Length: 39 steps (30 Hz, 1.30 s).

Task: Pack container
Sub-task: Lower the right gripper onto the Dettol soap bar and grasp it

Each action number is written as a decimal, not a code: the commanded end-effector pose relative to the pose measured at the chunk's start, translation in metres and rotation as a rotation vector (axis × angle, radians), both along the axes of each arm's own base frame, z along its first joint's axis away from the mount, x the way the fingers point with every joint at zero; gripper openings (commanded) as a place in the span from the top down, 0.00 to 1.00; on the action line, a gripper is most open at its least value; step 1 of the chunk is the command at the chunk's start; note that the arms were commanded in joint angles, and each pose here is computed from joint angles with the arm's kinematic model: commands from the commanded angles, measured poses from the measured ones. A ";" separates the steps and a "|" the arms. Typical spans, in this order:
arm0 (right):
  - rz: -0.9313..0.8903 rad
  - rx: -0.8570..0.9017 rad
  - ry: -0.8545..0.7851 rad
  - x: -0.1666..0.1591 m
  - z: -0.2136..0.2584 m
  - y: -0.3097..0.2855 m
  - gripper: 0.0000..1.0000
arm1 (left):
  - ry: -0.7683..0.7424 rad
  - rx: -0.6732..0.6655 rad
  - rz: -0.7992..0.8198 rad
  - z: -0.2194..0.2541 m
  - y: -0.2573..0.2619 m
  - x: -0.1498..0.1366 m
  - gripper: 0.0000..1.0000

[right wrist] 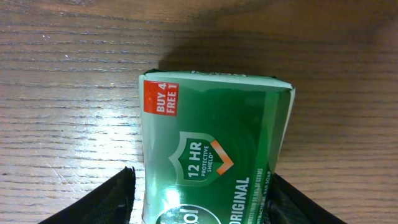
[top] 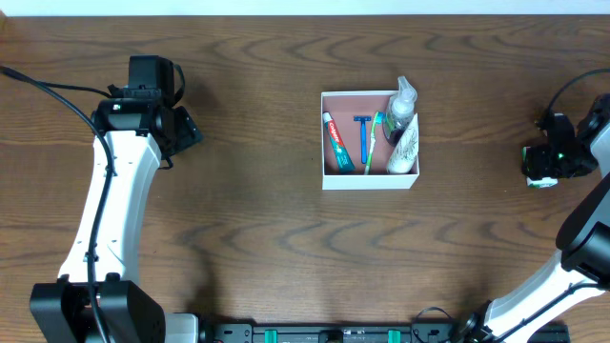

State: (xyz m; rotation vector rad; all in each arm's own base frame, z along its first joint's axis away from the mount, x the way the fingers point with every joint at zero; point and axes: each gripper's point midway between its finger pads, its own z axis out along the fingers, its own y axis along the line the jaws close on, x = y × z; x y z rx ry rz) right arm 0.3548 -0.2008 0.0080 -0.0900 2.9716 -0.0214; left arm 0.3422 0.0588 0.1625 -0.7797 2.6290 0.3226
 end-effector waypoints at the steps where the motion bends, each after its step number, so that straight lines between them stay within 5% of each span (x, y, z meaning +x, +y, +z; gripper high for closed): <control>1: -0.015 -0.001 0.008 -0.002 -0.004 -0.004 0.38 | 0.013 0.011 0.010 -0.003 0.003 -0.002 0.02; 29: -0.004 -0.059 0.007 0.001 -0.017 -0.001 0.31 | 0.014 0.011 0.010 -0.003 0.003 -0.003 0.02; 32: -0.006 -0.062 -0.001 0.003 -0.015 -0.002 0.40 | 0.013 0.011 0.010 -0.003 0.003 -0.002 0.02; 37: -0.047 -0.064 -0.018 0.008 -0.010 -0.005 0.74 | 0.014 0.011 0.010 -0.003 0.003 -0.003 0.02; 39: -0.070 -0.064 -0.028 0.011 -0.007 -0.007 0.80 | 0.014 0.011 0.010 -0.003 0.003 -0.003 0.02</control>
